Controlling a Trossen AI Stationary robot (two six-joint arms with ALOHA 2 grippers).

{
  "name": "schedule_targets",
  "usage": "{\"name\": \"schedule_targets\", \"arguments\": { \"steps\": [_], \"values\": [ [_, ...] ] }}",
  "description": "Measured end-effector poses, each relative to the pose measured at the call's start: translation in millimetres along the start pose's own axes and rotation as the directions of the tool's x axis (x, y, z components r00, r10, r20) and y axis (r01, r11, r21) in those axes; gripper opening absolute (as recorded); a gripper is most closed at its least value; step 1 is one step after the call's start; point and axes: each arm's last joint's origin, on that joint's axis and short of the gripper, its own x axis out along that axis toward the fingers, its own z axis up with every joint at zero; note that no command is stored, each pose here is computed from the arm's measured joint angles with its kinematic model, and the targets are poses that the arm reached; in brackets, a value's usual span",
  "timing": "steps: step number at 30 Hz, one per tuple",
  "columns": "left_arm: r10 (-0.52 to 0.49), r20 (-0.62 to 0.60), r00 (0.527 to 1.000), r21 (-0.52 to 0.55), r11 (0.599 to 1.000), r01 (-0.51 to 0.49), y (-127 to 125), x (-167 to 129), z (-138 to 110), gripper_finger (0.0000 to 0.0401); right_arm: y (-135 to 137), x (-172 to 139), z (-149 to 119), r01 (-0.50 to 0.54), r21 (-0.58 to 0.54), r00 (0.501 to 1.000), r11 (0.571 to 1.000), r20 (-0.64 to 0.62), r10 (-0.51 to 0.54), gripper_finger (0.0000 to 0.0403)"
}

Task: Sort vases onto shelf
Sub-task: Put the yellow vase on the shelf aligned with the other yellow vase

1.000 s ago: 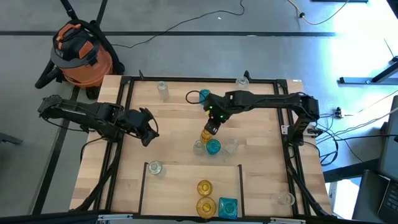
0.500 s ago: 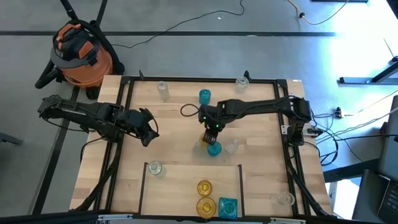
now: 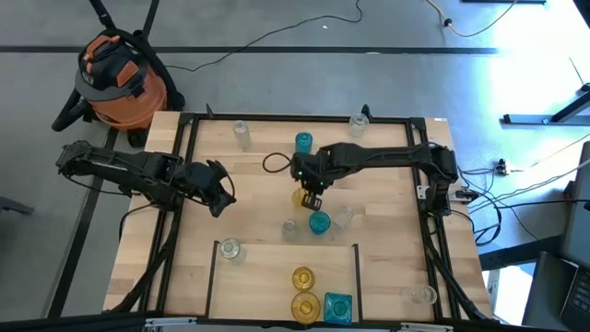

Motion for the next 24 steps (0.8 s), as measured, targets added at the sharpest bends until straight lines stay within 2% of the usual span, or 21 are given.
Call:
{"name": "schedule_targets", "arguments": {
  "steps": [2,5,12,19,24],
  "values": [
    [-0.001,0.000,1.000,-0.001,1.000,0.001,0,0,0,0.0000,2,-15,4,-0.010,-0.029,1.000,1.000,0.007,0.010,0.0003],
    [-0.001,0.001,1.000,-0.003,1.000,0.001,0,0,0,0.0000,13,-42,8,-0.020,-0.135,0.999,0.991,0.024,0.023,0.0002],
    [-0.001,0.001,1.000,0.000,1.000,0.001,0,0,0,0.0000,58,-99,1,-0.047,-0.381,0.993,0.924,0.081,0.083,0.0001],
    [0.008,0.016,1.000,0.000,1.000,-0.008,0,0,1,0.0000,108,-117,-17,-0.041,-0.550,0.981,0.834,0.138,0.139,0.0000],
    [0.009,0.018,1.000,0.001,1.000,-0.009,0,0,0,0.0000,133,-120,-33,-0.039,-0.606,0.981,0.795,0.129,0.146,0.0000]
  ]
}}
